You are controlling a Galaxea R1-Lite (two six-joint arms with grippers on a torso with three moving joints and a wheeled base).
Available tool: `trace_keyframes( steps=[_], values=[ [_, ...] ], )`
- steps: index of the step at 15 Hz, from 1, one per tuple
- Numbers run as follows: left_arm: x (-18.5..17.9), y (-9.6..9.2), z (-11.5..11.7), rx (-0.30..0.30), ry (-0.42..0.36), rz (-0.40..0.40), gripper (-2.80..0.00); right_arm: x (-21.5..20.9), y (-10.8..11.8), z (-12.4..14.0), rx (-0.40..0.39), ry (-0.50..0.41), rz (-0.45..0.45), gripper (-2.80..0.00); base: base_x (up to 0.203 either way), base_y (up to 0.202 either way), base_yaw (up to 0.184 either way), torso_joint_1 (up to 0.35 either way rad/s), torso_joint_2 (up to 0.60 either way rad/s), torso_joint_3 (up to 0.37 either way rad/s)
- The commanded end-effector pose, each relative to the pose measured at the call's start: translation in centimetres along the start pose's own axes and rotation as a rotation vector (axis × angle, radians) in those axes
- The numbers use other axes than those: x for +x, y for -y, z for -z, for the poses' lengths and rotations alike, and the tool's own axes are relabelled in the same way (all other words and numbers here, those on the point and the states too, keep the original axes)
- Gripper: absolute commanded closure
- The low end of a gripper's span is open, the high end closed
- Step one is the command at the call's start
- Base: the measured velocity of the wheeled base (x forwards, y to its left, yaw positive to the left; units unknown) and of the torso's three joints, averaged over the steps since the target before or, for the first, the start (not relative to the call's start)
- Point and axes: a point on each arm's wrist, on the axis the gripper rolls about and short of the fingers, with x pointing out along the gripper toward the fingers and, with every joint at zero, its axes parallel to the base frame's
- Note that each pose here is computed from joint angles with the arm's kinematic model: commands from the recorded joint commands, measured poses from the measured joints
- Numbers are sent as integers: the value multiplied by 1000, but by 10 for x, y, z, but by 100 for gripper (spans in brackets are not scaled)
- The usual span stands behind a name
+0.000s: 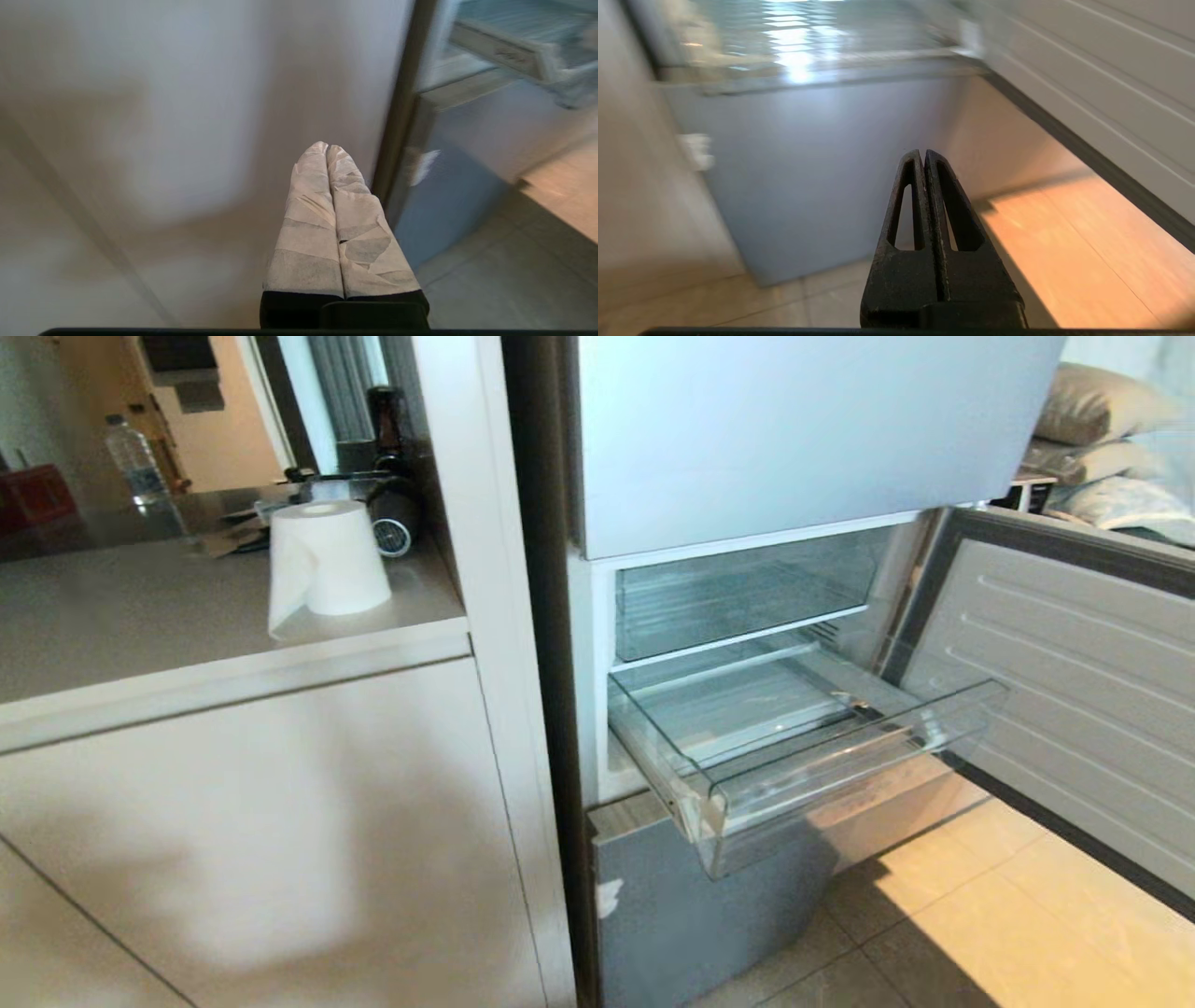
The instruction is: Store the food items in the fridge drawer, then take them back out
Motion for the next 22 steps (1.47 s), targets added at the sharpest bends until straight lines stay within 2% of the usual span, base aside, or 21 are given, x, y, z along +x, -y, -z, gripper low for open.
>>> trace_keyframes(
  steps=[1, 11, 13, 15, 18, 20, 22],
  values=[
    [0, 0, 0, 0, -2, -1, 0, 0, 0, 0, -1, -3, 7, 0, 3, 7, -179, 2, 2, 2],
    [0, 0, 0, 0, 0, -1, 0, 0, 0, 0, 17, 1, 11, 0, 1, 8, -173, 3, 3, 2],
    [0, 0, 0, 0, 0, -1, 0, 3, 0, -1, -3, -41, 2, 0, 0, 3, -90, 3, 2, 0],
    [0, 0, 0, 0, 0, -1, 0, 11, 2, -16, 27, -69, 25, 0, 0, 0, 0, 0, 0, 0],
    [0, 0, 0, 0, 0, -1, 0, 40, 11, -61, 183, -138, 172, 0, 0, 0, 0, 0, 0, 0],
    [0, 0, 0, 0, 0, -1, 0, 72, 23, -84, 274, -217, 345, 0, 0, 0, 0, 0, 0, 0],
    [0, 0, 0, 0, 0, -1, 0, 107, 45, -98, 337, -279, 521, 0, 0, 0, 0, 0, 0, 0]
  ],
)
